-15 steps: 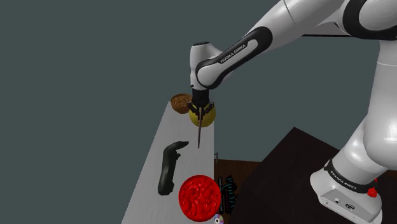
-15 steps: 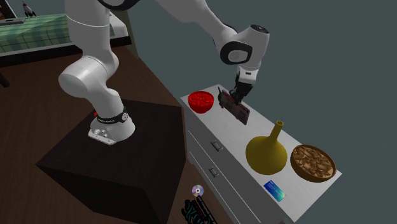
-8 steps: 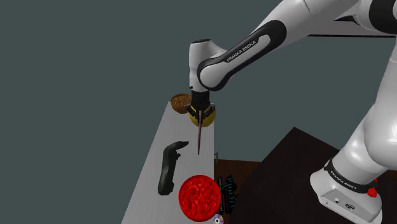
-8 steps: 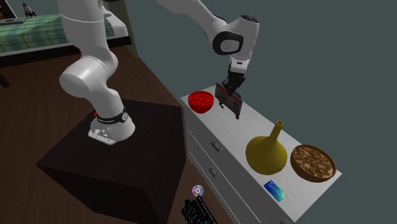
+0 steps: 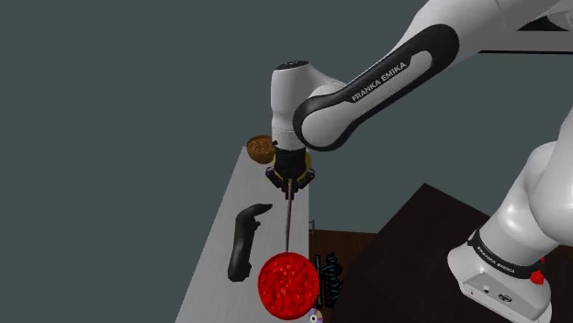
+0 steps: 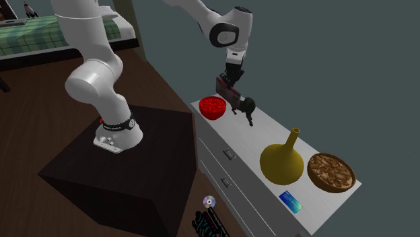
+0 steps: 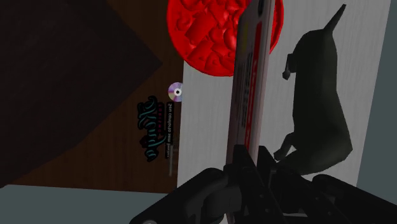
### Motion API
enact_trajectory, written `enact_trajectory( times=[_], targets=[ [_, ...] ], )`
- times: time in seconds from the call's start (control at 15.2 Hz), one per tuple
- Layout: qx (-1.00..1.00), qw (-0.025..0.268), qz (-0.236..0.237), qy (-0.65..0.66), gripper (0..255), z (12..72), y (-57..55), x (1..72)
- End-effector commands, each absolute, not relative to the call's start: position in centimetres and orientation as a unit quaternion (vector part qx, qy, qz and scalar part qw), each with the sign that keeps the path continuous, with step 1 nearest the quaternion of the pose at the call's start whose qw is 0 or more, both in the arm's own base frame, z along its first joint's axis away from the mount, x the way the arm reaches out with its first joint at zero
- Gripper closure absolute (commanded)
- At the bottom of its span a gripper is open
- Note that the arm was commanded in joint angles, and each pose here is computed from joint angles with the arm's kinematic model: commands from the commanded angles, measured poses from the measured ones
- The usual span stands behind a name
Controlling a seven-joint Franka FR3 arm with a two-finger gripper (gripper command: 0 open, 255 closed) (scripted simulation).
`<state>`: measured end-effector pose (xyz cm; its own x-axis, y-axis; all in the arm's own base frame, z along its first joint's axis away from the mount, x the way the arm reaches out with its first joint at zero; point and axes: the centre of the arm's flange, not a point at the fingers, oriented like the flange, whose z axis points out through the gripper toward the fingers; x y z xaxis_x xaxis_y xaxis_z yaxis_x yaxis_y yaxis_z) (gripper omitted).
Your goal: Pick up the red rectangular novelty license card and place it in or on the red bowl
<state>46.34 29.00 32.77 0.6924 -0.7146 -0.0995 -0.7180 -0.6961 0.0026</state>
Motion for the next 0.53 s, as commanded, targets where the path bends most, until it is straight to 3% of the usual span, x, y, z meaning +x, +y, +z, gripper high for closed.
enact_trajectory(
  times=[0.0, 0.46],
  targets=[
    [-0.92, 0.018, 0.046, 0.39, 255, 33.3, 31.0, 44.5],
    [-0.92, 0.018, 0.046, 0.39, 255, 35.0, 37.1, 37.7]
  ],
)
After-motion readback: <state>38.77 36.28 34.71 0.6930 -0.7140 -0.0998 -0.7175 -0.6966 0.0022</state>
